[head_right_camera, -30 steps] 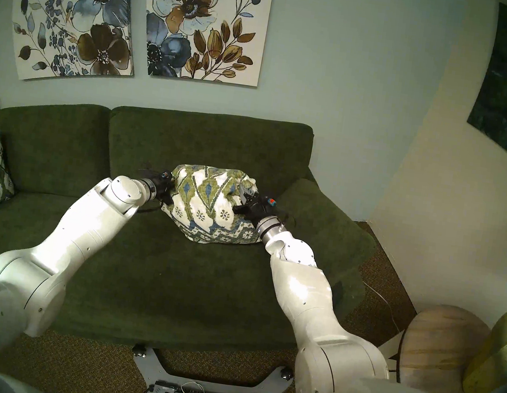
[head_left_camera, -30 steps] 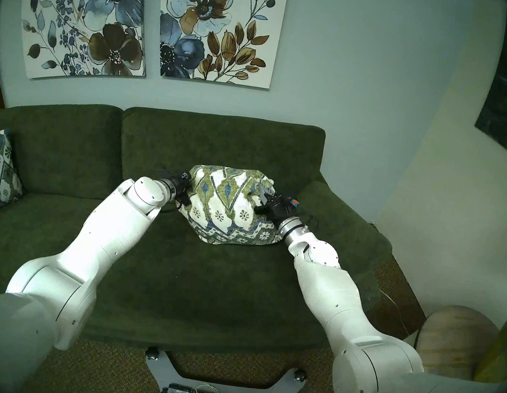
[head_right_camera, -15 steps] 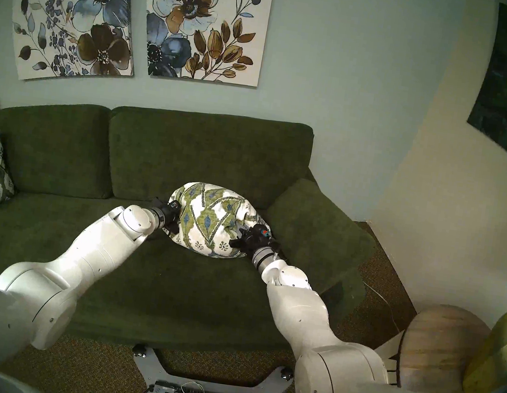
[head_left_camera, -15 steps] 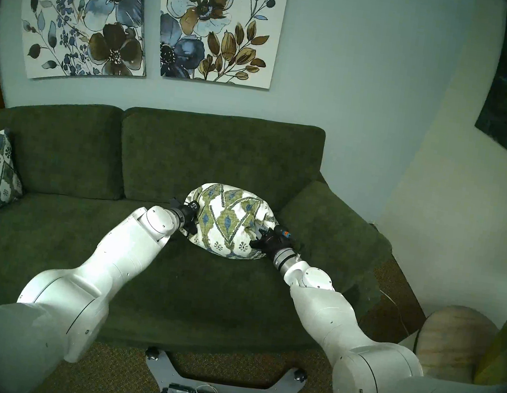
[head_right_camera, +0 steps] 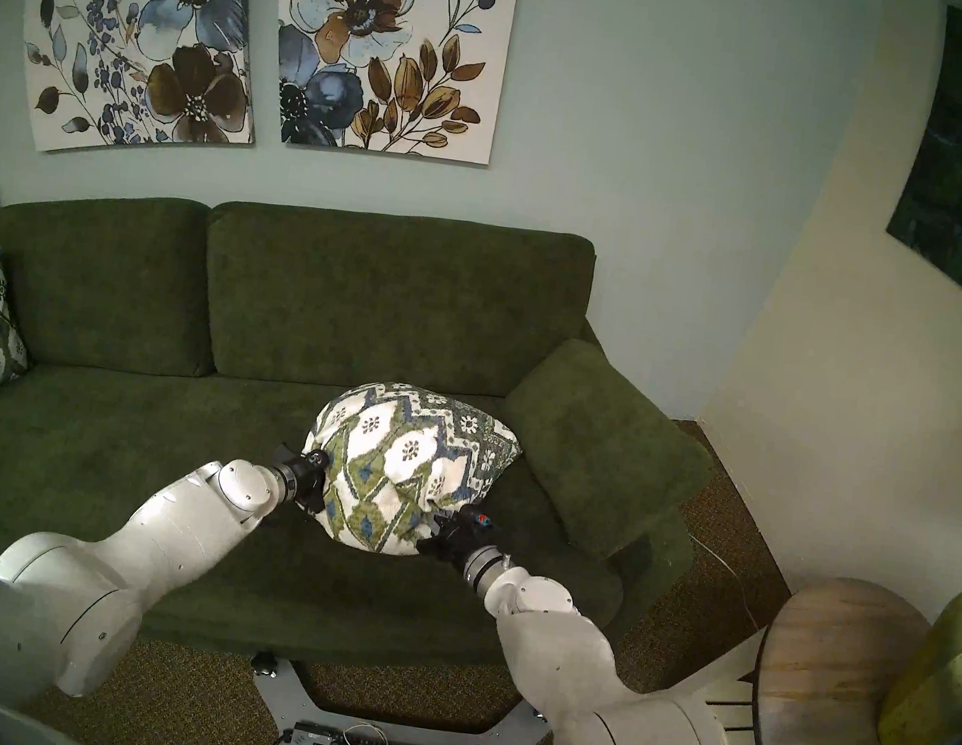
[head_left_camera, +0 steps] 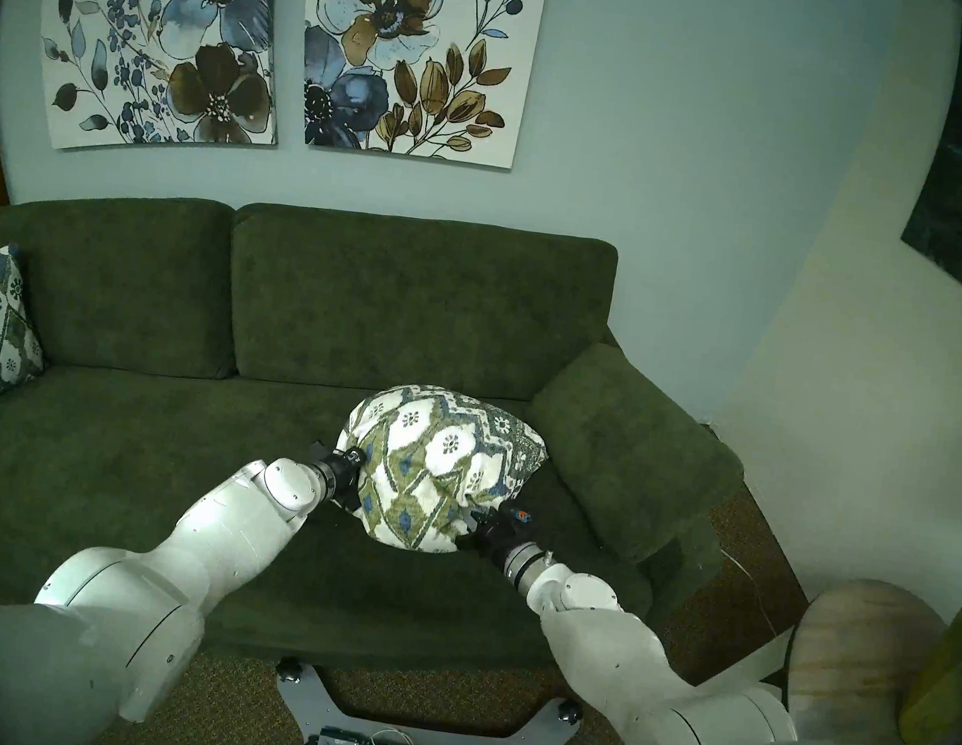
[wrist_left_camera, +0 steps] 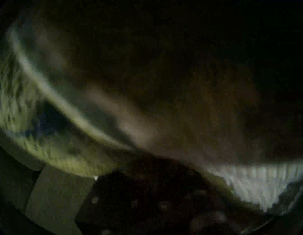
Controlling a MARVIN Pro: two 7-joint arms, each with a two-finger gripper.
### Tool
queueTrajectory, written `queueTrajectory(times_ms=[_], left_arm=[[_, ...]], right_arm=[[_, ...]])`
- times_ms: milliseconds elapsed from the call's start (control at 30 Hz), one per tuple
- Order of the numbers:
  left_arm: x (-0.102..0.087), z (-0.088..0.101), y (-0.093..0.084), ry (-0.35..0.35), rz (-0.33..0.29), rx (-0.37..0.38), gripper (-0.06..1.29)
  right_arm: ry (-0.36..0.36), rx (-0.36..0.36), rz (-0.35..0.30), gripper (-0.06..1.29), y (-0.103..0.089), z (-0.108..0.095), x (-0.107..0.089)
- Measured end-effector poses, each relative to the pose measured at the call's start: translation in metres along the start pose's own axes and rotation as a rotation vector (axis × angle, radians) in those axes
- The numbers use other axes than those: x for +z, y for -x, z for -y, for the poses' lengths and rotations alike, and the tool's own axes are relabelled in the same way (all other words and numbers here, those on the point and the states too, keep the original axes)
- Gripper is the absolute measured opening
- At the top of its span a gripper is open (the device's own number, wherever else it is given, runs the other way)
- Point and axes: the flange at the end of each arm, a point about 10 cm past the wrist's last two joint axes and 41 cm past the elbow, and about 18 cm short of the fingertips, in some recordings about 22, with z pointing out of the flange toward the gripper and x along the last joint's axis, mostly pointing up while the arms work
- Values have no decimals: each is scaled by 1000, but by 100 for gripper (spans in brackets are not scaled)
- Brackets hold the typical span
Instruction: Fluff a cushion
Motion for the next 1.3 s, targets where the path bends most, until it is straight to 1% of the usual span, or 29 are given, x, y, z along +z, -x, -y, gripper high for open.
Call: queueTrajectory(times_ms=[33, 133, 300, 467, 800, 1000, 1033, 1067, 1100, 1133, 1167, 1233, 1267, 1300], left_arm=[[0, -3, 6, 3, 0, -5, -1], [-1, -7, 12, 5, -10, -11, -1], [-2, -11, 18, 3, -32, -17, -1], [-2, -14, 22, 1, -62, -14, -1], [-5, -23, 26, 20, -141, 45, -1], [-10, -27, 33, 30, -185, 70, -1], [-10, -28, 34, 32, -192, 73, -1], [-11, -28, 36, 33, -201, 77, -1], [-12, -28, 37, 34, -205, 79, -1], [-12, -28, 38, 35, -208, 81, -1], [-13, -29, 40, 37, -213, 85, -1], [-14, -30, 42, 39, -219, 89, -1], [-14, -31, 42, 40, -225, 91, -1], [-14, -31, 43, 40, -227, 92, -1]], right_arm=[[-2, 4, 10, -4, 7, 2, -4], [-4, 8, 19, -4, 17, 3, -10], [-5, 1, 9, -4, 25, 4, -17], [-3, -17, -17, -4, 34, 5, -26], [20, -39, -71, -4, 54, 2, -52], [37, -37, -85, -3, 66, -2, -69], [41, -37, -88, 2, 67, -3, -72], [48, -37, -93, 18, 70, -5, -76], [56, -36, -97, 29, 71, -7, -79], [65, -35, -101, 37, 71, -9, -82], [80, -37, -111, 54, 71, -15, -87], [88, -43, -125, 65, 70, -19, -92], [88, -52, -143, 85, 68, -22, -95], [85, -59, -155, 88, 66, -24, -96]])
